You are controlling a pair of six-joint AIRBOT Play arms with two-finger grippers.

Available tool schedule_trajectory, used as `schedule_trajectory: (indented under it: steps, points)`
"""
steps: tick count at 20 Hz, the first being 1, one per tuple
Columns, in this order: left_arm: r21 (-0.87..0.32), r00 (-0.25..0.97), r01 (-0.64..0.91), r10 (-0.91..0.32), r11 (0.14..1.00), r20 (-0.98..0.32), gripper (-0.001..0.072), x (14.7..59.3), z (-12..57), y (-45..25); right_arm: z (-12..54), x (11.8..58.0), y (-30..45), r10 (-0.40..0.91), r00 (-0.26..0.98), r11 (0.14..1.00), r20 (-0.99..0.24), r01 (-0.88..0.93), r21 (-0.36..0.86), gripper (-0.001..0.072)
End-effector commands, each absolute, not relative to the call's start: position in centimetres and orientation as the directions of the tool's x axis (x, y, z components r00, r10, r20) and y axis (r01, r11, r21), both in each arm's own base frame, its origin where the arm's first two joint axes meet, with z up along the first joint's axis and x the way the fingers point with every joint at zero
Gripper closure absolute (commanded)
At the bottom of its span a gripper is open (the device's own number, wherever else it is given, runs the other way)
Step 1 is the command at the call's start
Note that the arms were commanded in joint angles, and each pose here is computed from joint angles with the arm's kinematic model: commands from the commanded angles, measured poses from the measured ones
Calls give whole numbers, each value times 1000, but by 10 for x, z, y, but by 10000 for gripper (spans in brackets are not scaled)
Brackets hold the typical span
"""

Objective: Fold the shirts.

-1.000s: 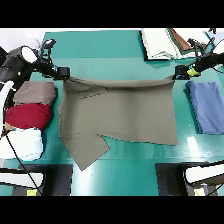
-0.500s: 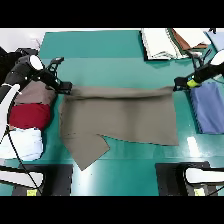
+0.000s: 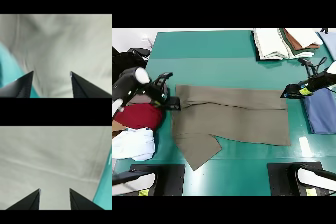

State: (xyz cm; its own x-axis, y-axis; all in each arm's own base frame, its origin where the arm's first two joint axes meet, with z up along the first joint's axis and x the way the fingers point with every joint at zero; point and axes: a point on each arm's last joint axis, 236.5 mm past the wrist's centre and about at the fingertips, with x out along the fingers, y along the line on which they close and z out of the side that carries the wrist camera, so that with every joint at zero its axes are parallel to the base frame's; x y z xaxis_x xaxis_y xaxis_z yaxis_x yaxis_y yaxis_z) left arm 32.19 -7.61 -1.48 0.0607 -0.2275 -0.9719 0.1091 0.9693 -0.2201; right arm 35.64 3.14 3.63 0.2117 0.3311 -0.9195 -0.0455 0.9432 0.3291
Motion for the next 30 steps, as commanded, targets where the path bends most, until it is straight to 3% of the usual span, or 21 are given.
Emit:
schedule_trajectory:
  steps: [1, 8, 12, 16, 19, 20, 21, 22, 24, 28, 29, 30]
  points:
    - [-218, 84, 31, -220, 976, -972, 166, 256, -26, -69, 64, 335, 41, 345, 277, 938, -897, -73, 339, 294]
    - [-263, 11, -144, -264, 954, -964, 165, 181, -67, -75, 87, 317, 42, 322, 395, 946, -860, -92, 311, 300]
    - [-295, 3, -183, -300, 938, -954, 166, 172, -82, -83, 90, 316, 43, 322, 402, 946, -857, -96, 310, 300]
    - [-448, 60, -195, -445, 873, -894, 167, 178, -84, -117, 90, 316, 43, 322, 404, 946, -856, -96, 311, 300]
    - [-494, 51, -215, -495, 843, -867, 169, 175, -81, -129, 89, 313, 43, 324, 392, 945, -861, -97, 312, 301]
    - [-499, 40, -199, -502, 843, -864, 308, 173, -79, -131, 88, 311, 42, 322, 384, 946, -865, -96, 310, 301]
    - [-503, 34, -173, -505, 847, -862, 575, 173, -76, -131, 87, 309, 41, 321, 377, 946, -869, -91, 310, 301]
    - [-506, 32, -154, -507, 849, -861, 676, 174, -71, -132, 86, 306, 37, 318, 365, 947, -875, -78, 311, 300]
    - [-509, 39, -108, -508, 854, -861, 677, 181, -58, -132, 75, 293, 23, 310, 320, 948, -895, -26, 319, 301]
    - [-519, 91, -35, -515, 854, -852, 677, 202, -32, -135, 8, 228, -18, 320, 107, 920, -941, 202, 336, 286]
    - [-520, 103, -26, -516, 854, -851, 678, 206, -28, -135, -10, 208, -26, 329, 57, 907, -943, 260, 332, 158]
    - [-521, 117, -20, -516, 853, -849, 677, 210, -24, -135, -27, 189, -32, 346, 20, 882, -938, 334, 333, 126]
